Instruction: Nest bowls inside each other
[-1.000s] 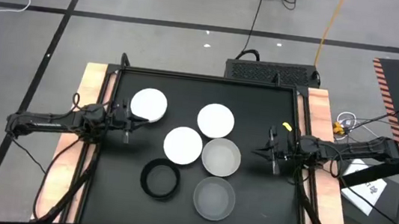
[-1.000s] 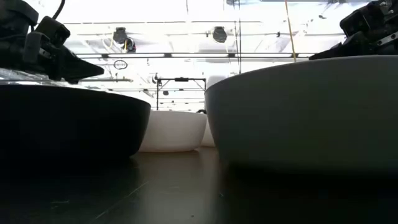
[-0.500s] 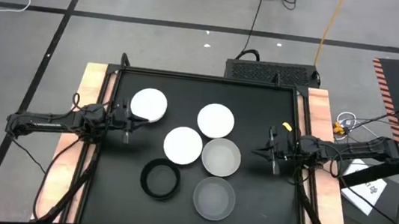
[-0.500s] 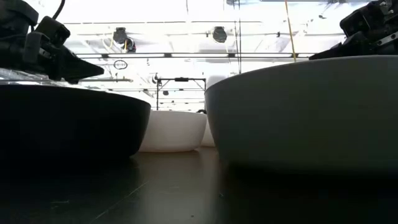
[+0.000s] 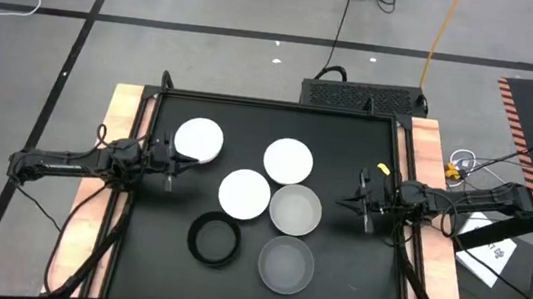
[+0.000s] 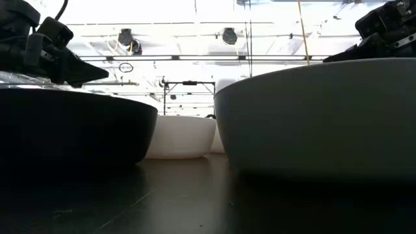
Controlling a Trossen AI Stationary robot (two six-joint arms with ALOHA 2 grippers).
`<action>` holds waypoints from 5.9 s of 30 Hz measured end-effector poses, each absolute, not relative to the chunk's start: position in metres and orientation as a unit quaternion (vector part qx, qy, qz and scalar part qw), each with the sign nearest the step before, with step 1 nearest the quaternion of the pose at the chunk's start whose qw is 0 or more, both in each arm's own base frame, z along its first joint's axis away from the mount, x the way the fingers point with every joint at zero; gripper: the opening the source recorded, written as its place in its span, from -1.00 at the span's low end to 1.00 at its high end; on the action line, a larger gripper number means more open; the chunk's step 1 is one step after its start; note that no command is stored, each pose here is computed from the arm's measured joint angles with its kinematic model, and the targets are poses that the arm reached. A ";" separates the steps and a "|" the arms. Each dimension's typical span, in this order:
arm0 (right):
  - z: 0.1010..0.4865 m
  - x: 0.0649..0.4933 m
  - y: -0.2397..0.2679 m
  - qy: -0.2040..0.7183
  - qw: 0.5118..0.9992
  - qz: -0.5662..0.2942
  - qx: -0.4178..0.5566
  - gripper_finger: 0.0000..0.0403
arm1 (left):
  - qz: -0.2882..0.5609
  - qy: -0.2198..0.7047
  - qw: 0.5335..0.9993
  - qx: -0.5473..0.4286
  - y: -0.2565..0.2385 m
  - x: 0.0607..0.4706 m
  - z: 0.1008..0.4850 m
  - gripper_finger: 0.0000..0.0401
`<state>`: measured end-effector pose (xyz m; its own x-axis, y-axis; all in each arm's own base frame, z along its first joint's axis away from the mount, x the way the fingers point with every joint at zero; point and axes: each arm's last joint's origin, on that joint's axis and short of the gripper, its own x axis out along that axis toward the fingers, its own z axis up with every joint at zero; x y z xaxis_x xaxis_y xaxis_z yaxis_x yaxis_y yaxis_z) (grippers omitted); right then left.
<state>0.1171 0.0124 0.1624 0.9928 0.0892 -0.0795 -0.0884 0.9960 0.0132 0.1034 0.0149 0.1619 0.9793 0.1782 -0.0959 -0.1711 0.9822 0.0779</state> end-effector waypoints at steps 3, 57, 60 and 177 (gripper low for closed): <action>0.162 0.117 0.012 0.040 0.998 0.045 0.005 -1.00 | 0.088 0.051 0.994 0.035 0.015 0.103 0.162 -0.81; 0.162 0.117 0.012 0.040 0.998 0.044 0.005 -1.00 | 0.088 0.052 0.994 0.041 0.015 0.103 0.162 -0.81; 0.162 0.117 0.012 0.040 0.998 0.045 0.005 -1.00 | 0.087 0.054 0.993 0.063 0.015 0.103 0.162 -0.81; 0.234 0.157 -0.067 0.050 0.980 -0.194 -0.008 0.59 | 0.221 0.005 0.975 0.014 0.022 0.082 0.223 0.99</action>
